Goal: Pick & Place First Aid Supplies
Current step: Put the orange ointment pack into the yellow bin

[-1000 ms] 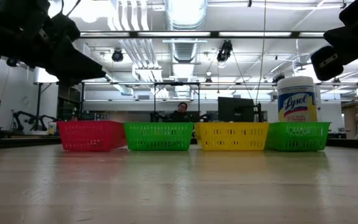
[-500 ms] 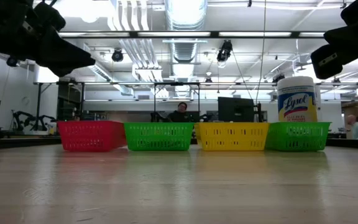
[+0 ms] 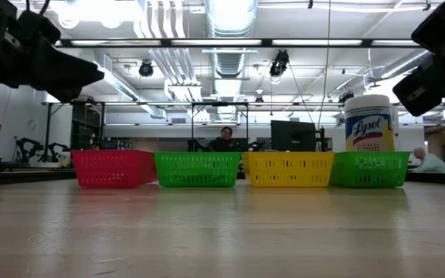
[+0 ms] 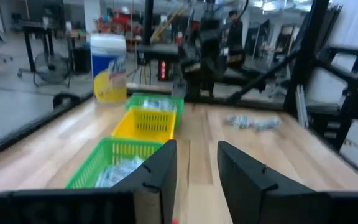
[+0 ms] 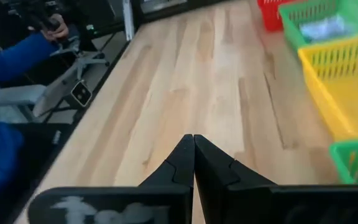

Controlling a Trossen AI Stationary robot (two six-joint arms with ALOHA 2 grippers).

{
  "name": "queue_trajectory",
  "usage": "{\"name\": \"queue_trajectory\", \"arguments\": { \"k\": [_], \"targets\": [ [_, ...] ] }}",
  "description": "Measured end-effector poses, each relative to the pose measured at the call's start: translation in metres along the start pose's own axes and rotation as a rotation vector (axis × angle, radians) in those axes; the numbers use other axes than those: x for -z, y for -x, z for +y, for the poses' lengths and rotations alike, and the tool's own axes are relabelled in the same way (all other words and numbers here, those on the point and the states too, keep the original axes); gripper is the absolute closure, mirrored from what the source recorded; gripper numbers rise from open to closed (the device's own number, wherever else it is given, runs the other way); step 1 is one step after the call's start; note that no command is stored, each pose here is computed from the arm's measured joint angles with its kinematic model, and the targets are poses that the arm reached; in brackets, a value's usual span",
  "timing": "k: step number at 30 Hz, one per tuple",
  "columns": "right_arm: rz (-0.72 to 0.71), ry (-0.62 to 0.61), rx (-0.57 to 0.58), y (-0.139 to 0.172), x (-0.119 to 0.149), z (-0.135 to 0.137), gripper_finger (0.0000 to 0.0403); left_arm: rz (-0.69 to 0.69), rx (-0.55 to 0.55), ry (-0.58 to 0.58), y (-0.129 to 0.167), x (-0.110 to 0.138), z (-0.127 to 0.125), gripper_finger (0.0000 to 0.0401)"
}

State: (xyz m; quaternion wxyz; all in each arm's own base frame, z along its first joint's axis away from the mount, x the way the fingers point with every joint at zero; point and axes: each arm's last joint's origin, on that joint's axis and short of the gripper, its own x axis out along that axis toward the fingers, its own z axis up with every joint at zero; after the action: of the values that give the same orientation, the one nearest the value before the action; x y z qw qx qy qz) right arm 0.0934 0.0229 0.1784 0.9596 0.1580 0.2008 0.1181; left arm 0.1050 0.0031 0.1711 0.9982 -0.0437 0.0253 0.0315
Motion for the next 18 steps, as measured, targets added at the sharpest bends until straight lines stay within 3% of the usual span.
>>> {"name": "queue_trajectory", "arguments": {
  "k": [4,9,13,18],
  "targets": [
    [0.047,-0.092,0.019,-0.004,-0.008,0.002,0.0394,-0.018,0.001,0.0,0.002,0.002,0.0,0.0289],
    [-0.011,-0.002,-0.005,-0.014,-0.025,0.008,0.0394,-0.033,0.002,-0.008,0.003,0.001,0.0,0.0289],
    [-0.139,0.058,-0.131,-0.02,-0.049,0.018,0.0394,-0.039,0.002,-0.008,0.003,0.001,0.0,0.0288],
    [-0.142,0.052,-0.259,-0.019,-0.085,0.035,0.0394,-0.038,0.001,-0.004,0.003,0.001,0.0,0.0288]
  ]
}}
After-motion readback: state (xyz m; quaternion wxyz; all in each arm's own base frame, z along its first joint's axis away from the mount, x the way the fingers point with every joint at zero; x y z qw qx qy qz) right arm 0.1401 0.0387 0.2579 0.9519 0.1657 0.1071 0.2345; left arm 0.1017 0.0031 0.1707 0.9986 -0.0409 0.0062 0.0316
